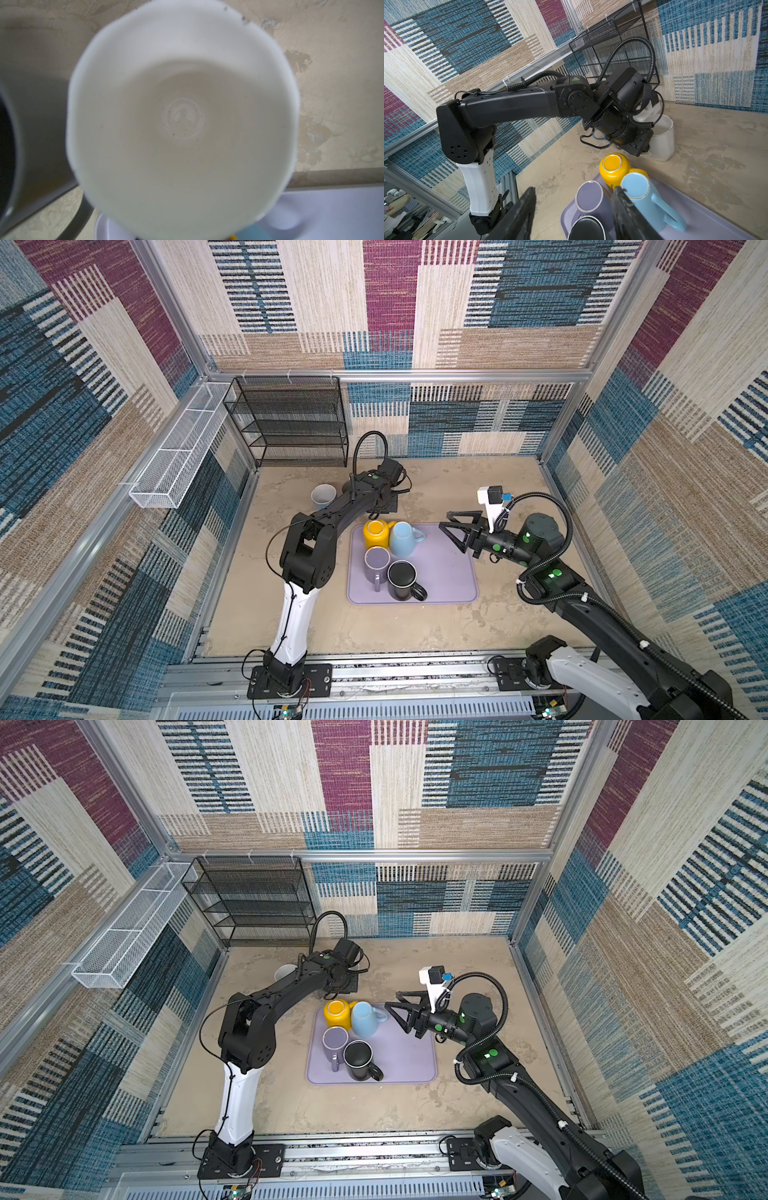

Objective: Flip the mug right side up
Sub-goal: 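Lower the upright white mug onto the table beside the grey mug with the left gripper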

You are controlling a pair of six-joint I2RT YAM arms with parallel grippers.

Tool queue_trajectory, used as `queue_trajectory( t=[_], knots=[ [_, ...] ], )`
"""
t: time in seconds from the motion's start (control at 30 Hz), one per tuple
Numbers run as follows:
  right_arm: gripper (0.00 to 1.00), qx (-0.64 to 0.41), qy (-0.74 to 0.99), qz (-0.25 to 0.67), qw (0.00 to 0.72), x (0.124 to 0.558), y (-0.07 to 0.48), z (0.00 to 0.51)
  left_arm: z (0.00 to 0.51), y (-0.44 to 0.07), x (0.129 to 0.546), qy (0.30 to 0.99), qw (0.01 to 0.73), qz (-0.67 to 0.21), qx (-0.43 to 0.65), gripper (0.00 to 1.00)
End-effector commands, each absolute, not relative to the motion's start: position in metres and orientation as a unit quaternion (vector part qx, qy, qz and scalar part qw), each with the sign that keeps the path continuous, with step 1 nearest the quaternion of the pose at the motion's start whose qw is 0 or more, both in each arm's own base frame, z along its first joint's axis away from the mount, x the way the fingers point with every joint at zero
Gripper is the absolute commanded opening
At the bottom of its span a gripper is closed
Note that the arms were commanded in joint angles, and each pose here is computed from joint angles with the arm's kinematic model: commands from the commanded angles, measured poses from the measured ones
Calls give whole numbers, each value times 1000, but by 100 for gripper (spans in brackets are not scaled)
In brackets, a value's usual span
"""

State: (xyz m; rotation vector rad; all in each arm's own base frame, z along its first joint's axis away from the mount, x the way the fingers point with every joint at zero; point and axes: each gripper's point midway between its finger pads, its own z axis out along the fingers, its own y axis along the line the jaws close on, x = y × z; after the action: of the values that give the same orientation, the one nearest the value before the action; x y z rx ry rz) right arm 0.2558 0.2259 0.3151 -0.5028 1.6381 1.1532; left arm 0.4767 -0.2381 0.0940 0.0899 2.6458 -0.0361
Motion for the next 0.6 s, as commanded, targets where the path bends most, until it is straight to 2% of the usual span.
queue_trajectory(
  t=[0.0, 0.57],
  knots=[
    [61, -213, 672, 480, 522, 256, 226, 323, 99, -238, 483, 965, 260, -16, 13, 5],
    [61, -213, 673, 480, 520, 257, 226, 323, 103, -238, 484, 964, 263, -16, 15, 29]
  ],
)
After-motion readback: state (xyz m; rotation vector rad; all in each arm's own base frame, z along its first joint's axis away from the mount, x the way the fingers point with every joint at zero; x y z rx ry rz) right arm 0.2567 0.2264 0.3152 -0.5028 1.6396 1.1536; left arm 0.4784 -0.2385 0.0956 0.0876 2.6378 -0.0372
